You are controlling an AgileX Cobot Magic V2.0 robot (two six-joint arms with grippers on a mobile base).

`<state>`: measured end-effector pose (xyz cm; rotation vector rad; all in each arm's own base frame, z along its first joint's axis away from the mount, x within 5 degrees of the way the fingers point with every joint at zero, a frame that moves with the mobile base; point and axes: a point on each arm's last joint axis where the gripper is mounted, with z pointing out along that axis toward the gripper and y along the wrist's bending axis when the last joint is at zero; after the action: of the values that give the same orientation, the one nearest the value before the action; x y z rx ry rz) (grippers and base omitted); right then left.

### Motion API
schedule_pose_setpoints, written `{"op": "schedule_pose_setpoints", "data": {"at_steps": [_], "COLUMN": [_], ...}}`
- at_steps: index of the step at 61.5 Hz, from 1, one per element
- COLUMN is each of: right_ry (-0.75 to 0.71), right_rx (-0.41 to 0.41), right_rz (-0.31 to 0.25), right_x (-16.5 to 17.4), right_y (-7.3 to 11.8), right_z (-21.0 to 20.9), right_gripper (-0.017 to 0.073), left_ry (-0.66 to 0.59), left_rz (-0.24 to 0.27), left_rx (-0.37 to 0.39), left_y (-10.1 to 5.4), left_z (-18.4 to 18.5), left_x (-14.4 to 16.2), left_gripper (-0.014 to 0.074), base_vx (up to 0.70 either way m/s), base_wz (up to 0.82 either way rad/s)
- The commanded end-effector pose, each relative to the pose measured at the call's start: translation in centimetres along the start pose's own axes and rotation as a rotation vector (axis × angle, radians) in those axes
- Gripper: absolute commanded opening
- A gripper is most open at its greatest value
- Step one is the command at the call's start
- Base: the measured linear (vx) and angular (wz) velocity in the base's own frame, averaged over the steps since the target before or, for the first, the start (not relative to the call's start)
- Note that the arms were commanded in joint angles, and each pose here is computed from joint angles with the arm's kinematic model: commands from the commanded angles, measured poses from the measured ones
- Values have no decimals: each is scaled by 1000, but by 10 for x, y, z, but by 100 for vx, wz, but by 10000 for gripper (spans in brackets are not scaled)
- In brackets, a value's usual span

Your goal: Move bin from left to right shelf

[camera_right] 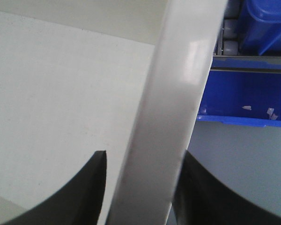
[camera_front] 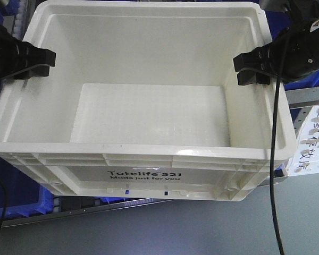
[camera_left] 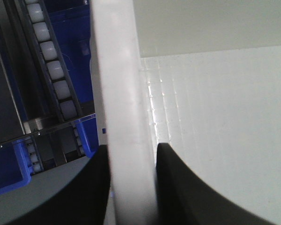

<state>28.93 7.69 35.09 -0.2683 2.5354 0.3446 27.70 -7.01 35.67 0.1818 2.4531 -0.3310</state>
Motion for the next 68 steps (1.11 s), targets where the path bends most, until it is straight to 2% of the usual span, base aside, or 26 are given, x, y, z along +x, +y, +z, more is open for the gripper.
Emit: {"op": "schedule_pose_setpoints", "data": {"at_steps": [1, 68], "right_ry": [-156, -157], "right_rx": [8, 8], "right_rz": [-33, -33], "right_x": [-14, -14], "right_y": [3, 3], "right_z": [-25, -25], "right_gripper": [-4, -4], "left_ry": [-182, -181], "left_rz": [25, 25], "left_rx": [41, 41], "left_y": [-10, -10], "left_z": [-29, -29], "left_x": [-16, -16], "left_gripper": [-5, -5], "base_vx": [10, 13], "base_wz": [18, 7]}}
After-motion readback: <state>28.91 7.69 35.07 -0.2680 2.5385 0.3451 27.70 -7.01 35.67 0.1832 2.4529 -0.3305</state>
